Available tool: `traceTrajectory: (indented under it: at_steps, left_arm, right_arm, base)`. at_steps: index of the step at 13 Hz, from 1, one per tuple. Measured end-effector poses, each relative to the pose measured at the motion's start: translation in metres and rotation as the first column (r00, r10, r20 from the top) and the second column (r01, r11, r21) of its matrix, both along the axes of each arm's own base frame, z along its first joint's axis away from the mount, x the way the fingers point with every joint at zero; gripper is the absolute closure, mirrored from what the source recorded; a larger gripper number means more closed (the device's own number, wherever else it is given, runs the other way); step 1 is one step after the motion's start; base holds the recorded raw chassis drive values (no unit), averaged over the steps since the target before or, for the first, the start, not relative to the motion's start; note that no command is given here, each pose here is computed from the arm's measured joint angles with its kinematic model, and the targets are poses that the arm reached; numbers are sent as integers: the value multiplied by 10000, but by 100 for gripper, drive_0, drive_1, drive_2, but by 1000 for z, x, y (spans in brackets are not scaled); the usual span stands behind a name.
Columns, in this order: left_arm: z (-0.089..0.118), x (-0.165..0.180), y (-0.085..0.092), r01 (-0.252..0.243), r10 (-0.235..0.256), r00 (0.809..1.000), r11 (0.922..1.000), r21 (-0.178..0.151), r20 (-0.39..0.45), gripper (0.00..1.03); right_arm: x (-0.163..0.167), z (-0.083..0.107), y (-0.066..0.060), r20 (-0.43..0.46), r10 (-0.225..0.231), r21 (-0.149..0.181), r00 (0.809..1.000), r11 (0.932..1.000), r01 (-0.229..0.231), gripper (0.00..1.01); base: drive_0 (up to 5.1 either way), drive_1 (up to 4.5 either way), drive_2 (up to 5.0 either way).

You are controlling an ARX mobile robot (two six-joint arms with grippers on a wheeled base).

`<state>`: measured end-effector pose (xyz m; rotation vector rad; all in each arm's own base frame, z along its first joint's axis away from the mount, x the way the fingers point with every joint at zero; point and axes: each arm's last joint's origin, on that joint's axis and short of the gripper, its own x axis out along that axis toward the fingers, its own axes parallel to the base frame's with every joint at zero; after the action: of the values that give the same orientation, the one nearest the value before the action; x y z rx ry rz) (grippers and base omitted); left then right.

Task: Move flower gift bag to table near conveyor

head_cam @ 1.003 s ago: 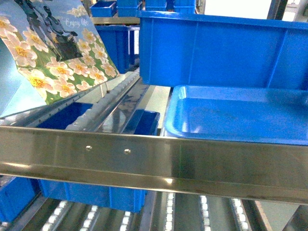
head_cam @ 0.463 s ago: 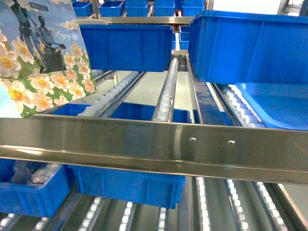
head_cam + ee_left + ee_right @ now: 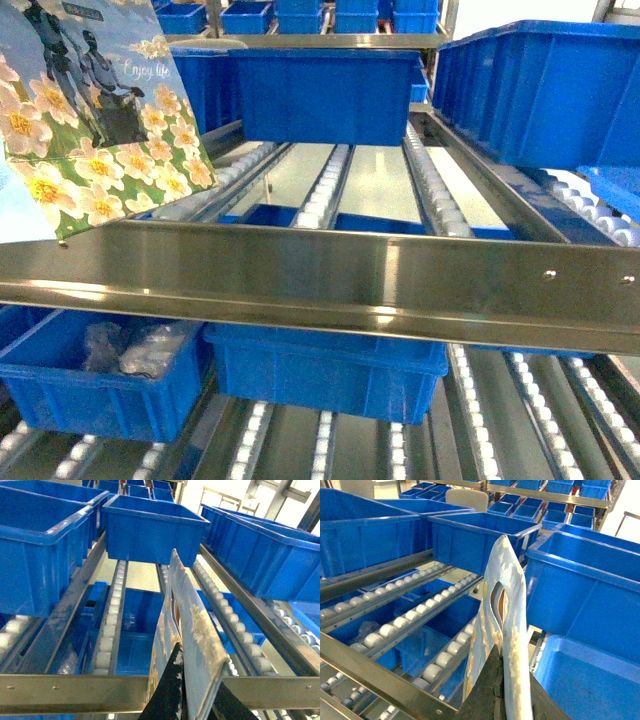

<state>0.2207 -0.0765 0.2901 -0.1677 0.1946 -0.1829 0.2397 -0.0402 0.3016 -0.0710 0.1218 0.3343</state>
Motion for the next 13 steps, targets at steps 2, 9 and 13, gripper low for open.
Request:
traceTrajectory:
  at_steps: [2, 9, 13]
  left_arm:
    - [0, 0, 0, -4, 4, 10000, 10000, -2, 7, 101]
    - [0, 0, 0, -4, 4, 10000, 10000, 2, -3, 101]
    - [0, 0, 0, -1, 1, 10000, 10000, 2, -15, 101]
  right_arm:
    - [0, 1, 0, 23, 11, -4, 10000, 10000, -11, 99]
    - [0, 0, 0, 11, 11, -1, 10000, 10000, -11, 99]
    - [0, 0, 0, -3, 19, 3, 10000, 10000, -19, 99]
  base:
    - [-477, 98, 370]
    - [-485, 114, 352]
    - [-484, 116, 353]
